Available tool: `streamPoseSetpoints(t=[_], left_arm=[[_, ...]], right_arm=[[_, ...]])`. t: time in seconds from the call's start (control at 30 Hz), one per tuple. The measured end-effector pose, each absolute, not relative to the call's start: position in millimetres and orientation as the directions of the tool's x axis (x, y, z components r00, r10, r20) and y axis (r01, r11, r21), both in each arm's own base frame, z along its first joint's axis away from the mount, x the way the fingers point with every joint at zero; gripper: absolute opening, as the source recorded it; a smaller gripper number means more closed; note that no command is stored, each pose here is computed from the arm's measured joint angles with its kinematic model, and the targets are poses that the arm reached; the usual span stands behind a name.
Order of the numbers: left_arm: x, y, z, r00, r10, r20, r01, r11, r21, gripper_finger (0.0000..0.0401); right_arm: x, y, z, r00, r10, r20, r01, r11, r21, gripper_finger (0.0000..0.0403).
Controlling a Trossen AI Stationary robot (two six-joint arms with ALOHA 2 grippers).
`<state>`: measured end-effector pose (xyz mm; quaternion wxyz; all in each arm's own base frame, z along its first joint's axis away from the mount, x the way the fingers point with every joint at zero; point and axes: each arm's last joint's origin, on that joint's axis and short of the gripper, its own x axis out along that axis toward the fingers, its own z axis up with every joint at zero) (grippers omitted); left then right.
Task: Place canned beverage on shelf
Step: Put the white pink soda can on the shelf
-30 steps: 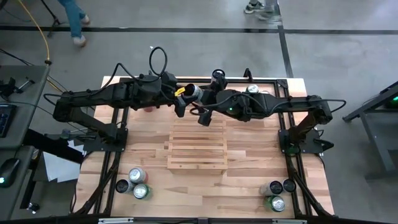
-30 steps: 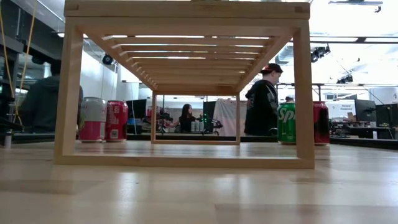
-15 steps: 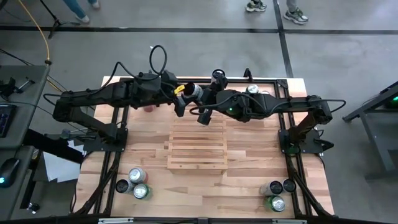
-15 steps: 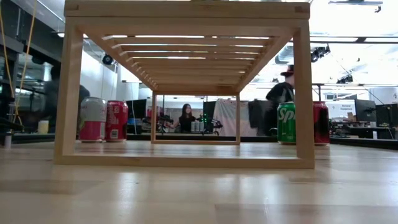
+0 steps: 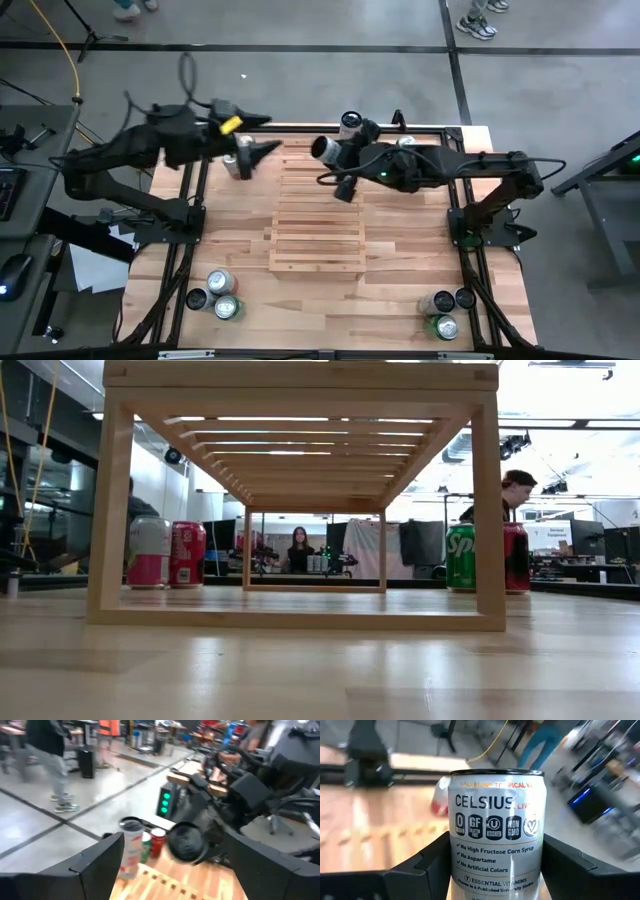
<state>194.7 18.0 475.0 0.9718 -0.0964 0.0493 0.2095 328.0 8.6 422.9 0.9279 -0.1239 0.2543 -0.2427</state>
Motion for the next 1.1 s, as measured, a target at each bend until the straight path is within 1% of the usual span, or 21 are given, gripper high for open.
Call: streamPoseSetpoints(t=[0.1,0.17,0.23,0.3,0.4,0.47,0.5,0.6,0.67,0.73,0.83,0.97,1.1], left_arm=[[179,19,472,0.879,0.462,-0.118,-0.476,0.863,-0.171,0.0334],[174,20,461,0.865,0.487,-0.119,-0.501,0.848,-0.171,0.0335],[171,20,448,0.864,0.491,-0.109,-0.503,0.841,-0.2,0.0335],[169,20,433,0.866,0.492,-0.087,-0.498,0.833,-0.242,0.0335],[166,20,411,0.868,0.494,-0.048,-0.481,0.815,-0.322,0.0335],[164,20,402,0.871,0.492,-0.006,-0.456,0.803,-0.384,0.0335],[162,19,401,0.873,0.487,0.024,-0.435,0.8,-0.412,0.0335],[156,19,401,0.869,0.486,0.089,-0.402,0.8,-0.445,0.0335],[154,19,404,0.866,0.486,0.115,-0.393,0.806,-0.443,0.0335],[154,19,407,0.863,0.485,0.143,-0.387,0.815,-0.432,0.0335],[153,19,412,0.854,0.484,0.189,-0.377,0.828,-0.414,0.0335],[152,19,416,0.845,0.483,0.229,-0.373,0.839,-0.395,0.0335],[151,19,418,0.839,0.483,0.252,-0.364,0.841,-0.4,0.0335]], right_arm=[[304,7,427,0.718,-0.498,-0.487,0.383,0.866,-0.32,0.0234],[286,5,429,0.686,-0.49,-0.537,0.384,0.872,-0.304,0.0234],[269,4,427,0.671,-0.488,-0.558,0.402,0.872,-0.28,0.0234],[252,3,421,0.682,-0.469,-0.562,0.417,0.88,-0.228,0.0234],[228,3,399,0.728,-0.425,-0.538,0.445,0.89,-0.102,0.0234],[216,3,382,0.796,-0.385,-0.467,0.444,0.896,0.018,0.0234],[212,3,375,0.841,-0.362,-0.403,0.428,0.9,0.086,0.0234],[207,4,357,0.946,-0.294,-0.137,0.321,0.913,0.253,0.0234],[208,5,343,0.961,-0.274,0.023,0.256,0.921,0.294,0.0234],[209,6,328,0.957,-0.26,0.13,0.212,0.931,0.298,0.0234],[212,5,307,0.94,-0.271,0.209,0.214,0.942,0.258,0.0234],[220,-1,291,0.924,-0.311,0.221,0.271,0.943,0.192,0.0234],[226,-11,288,0.917,-0.333,0.22,0.318,0.943,0.102,0.0234]])
